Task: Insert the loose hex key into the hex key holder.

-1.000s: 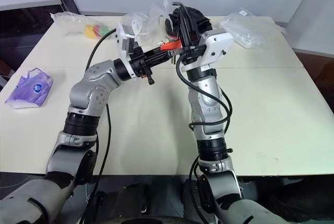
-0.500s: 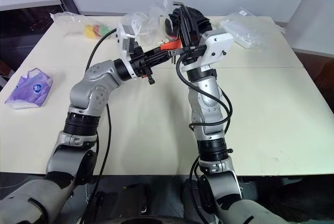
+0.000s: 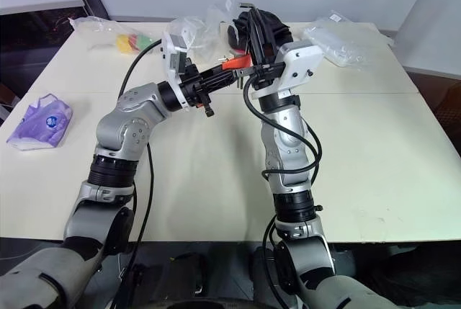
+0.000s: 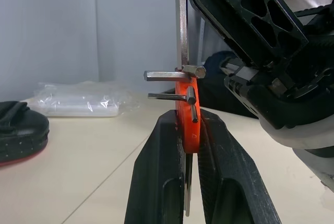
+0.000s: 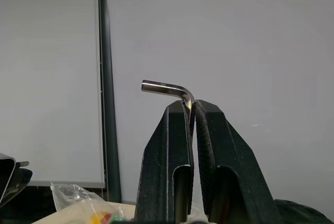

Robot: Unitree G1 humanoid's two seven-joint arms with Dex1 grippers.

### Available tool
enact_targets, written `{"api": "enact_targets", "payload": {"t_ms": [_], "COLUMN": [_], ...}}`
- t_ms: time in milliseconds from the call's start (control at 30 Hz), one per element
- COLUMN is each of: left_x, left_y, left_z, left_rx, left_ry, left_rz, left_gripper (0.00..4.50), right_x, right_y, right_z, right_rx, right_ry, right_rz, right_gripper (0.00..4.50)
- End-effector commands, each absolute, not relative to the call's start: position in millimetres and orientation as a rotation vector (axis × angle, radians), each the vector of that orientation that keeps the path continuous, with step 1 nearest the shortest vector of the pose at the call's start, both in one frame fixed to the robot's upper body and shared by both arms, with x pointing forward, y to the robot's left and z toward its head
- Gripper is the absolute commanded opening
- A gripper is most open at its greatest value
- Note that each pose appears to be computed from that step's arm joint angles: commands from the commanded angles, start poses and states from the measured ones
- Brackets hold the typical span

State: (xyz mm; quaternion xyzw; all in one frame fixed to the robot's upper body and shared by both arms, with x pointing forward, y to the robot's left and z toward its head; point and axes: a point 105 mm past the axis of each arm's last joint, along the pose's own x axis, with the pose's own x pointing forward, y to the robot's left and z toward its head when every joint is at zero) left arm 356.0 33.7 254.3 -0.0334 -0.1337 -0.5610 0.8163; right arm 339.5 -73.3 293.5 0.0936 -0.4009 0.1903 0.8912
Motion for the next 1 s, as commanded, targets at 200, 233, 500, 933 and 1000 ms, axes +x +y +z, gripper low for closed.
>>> {"api": "enact_targets", "payload": {"t_ms": [200,233,500,933,1000], "left_x": [350.7,350.6,350.3,350.3,350.1], "left_y": [33.7,33.6,33.5,33.9,33.7], "left_z": [273.4,273.7,276.1,279.2,279.8], "left_rx": [-0.071,-0.071,-0.085,-0.100,-0.102], "left_ry": [-0.361,-0.362,-0.367,-0.370,-0.372], "left_rz": [-1.211,-1.211,-1.209,-1.210,-1.211], "left_gripper": [0.00,0.00,0.00,0.00,0.00], "right_x": [328.0,328.1,328.4,328.8,328.6], "right_y": [-76.1,-75.9,-75.0,-74.7,-74.0], "right_z": [306.4,306.3,305.2,301.9,301.2], "right_rx": [0.190,0.190,0.184,0.168,0.161], "right_ry": [-0.902,-0.901,-0.897,-0.888,-0.887], "right_rz": [0.393,0.394,0.397,0.397,0.399], "right_gripper": [0.03,0.03,0.03,0.03,0.03]}}
